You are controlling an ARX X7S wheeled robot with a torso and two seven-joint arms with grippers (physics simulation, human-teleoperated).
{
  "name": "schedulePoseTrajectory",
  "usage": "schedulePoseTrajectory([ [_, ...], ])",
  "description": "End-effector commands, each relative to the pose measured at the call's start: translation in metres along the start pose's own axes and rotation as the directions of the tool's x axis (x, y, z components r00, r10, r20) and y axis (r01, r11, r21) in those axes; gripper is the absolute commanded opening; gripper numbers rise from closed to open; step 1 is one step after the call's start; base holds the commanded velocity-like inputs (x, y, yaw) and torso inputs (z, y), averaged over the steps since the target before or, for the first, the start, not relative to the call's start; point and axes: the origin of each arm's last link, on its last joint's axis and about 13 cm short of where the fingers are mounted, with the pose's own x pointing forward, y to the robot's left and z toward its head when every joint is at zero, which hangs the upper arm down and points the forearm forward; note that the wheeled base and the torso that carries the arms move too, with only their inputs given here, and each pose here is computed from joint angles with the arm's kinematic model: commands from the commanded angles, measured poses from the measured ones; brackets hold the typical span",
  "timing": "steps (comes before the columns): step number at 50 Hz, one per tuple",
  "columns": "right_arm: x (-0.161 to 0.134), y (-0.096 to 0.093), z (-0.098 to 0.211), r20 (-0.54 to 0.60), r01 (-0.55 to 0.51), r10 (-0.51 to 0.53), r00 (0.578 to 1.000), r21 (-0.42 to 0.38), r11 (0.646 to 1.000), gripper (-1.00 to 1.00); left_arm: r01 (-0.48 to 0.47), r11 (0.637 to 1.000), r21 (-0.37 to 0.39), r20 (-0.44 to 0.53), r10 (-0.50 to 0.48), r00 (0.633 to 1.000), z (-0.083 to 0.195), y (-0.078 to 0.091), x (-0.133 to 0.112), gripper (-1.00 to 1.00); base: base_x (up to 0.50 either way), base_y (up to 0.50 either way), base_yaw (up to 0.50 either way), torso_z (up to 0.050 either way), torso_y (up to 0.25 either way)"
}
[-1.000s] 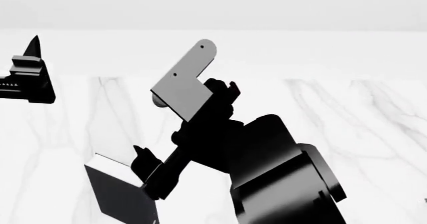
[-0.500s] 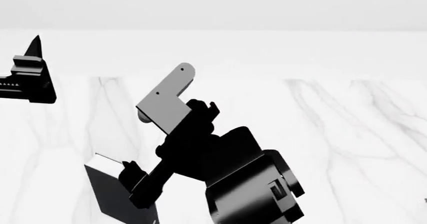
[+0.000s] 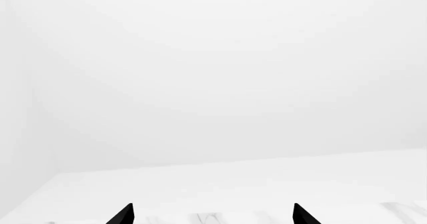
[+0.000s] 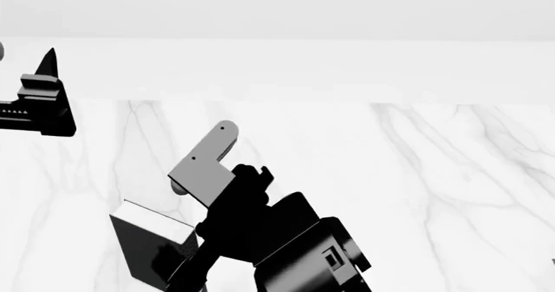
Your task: Pick up the book on the left and place it on top of the shelf.
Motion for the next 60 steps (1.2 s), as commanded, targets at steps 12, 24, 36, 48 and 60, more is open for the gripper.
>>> schedulePoseTrajectory([
  [12,0.011,0.000,-0.010,-0.031,-0.019,0.019,0.999,0.002,1.000,1.00,0.005,1.000,0.003,-0.003,-0.005,1.000,-0.002,-0.001,0.000,1.00,0.00,0.00,0.00,0.000,0.000],
  [24,0.024,0.000,-0.021,-0.056,-0.031,0.032,0.998,0.019,0.999,1.00,0.008,1.000,0.006,-0.004,-0.008,1.000,-0.002,-0.001,0.001,1.00,0.00,0.00,0.00,0.000,0.000],
  [36,0.031,0.000,-0.034,-0.088,-0.029,0.032,0.996,0.036,0.999,1.00,0.007,1.000,0.006,-0.004,-0.007,1.000,-0.003,-0.001,0.001,1.00,0.00,0.00,0.00,0.000,0.000],
  [48,0.033,-0.001,-0.047,-0.128,0.003,0.003,0.992,0.050,0.999,1.00,0.004,1.000,0.008,-0.006,-0.004,1.000,-0.003,-0.001,0.001,1.00,0.00,0.00,0.00,0.000,0.000],
  [60,0.034,0.001,-0.045,-0.105,-0.019,0.023,0.994,0.034,0.999,-1.00,0.004,1.000,0.009,-0.008,-0.004,1.000,-0.004,-0.001,0.000,1.00,0.00,0.00,0.00,0.000,0.000],
])
